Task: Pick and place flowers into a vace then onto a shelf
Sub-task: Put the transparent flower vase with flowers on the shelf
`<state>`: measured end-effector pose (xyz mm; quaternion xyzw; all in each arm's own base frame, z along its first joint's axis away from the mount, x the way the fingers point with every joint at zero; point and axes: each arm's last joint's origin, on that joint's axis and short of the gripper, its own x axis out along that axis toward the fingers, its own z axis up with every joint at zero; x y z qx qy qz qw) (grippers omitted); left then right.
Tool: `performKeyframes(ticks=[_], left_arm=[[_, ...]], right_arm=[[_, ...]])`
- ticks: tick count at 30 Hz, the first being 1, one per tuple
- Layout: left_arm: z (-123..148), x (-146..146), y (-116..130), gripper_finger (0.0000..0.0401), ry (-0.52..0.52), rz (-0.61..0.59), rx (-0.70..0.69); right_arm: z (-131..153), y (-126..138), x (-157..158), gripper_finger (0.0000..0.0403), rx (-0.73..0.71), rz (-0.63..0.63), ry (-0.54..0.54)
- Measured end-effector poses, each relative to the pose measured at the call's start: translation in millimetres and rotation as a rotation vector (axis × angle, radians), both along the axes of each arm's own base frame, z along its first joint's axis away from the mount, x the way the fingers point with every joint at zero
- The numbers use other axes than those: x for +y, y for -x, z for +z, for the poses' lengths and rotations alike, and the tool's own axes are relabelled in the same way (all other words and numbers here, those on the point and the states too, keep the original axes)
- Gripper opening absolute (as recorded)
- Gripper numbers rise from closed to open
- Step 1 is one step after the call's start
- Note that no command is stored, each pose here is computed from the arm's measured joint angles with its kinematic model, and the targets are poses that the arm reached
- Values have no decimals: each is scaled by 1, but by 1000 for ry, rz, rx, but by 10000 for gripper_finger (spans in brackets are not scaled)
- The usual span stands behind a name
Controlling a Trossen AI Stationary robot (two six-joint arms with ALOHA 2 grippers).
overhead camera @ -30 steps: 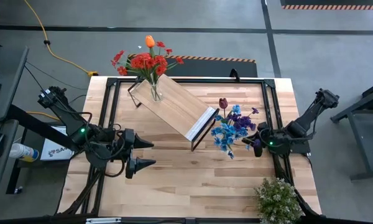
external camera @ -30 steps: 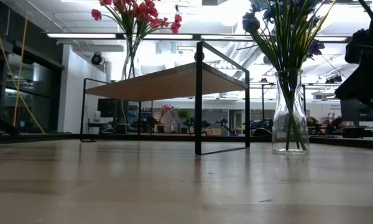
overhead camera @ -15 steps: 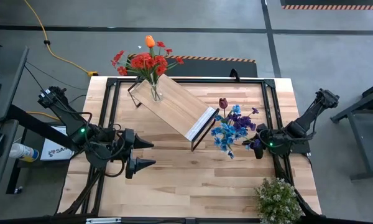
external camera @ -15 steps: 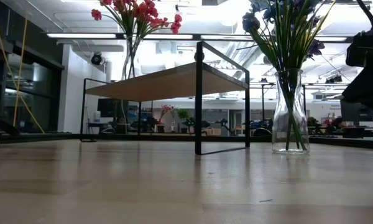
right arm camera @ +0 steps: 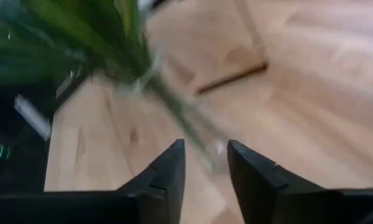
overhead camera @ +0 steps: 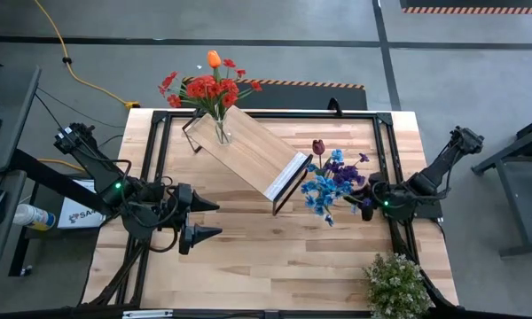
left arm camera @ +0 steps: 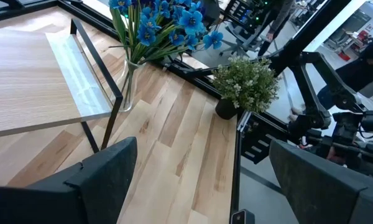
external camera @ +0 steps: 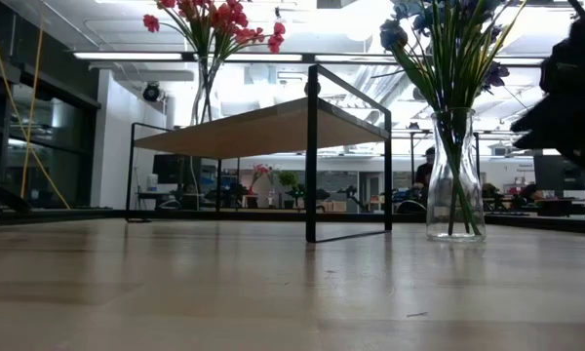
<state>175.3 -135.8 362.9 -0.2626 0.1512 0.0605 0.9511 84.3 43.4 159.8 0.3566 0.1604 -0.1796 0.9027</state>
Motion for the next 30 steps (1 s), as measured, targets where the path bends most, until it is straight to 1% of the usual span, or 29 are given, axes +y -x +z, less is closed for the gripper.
performKeyframes(ticks=[3, 8, 13, 16, 24, 26, 30], left_arm=[[0, 0, 0, 399, 2, 1, 0], [0, 0, 0, 399, 2, 0, 0], [0, 0, 0, 399, -1, 1, 3], [0, 0, 0, 399, -1, 1, 3], [-1, 0, 0, 399, -5, 1, 8], [-1, 0, 0, 399, -9, -1, 9], [-1, 0, 0, 399, -12, -2, 9]], right_arm=[[2, -1, 0, 148, -20, -6, 30], [0, -1, 1, 192, 12, 45, 16], [0, 0, 1, 241, 13, 40, 22], [0, 0, 1, 278, 14, 42, 20], [-1, 0, 3, 387, 39, 96, -11], [-1, 0, 3, 394, 41, 102, -9], [-1, 0, 3, 376, 45, 113, 27]])
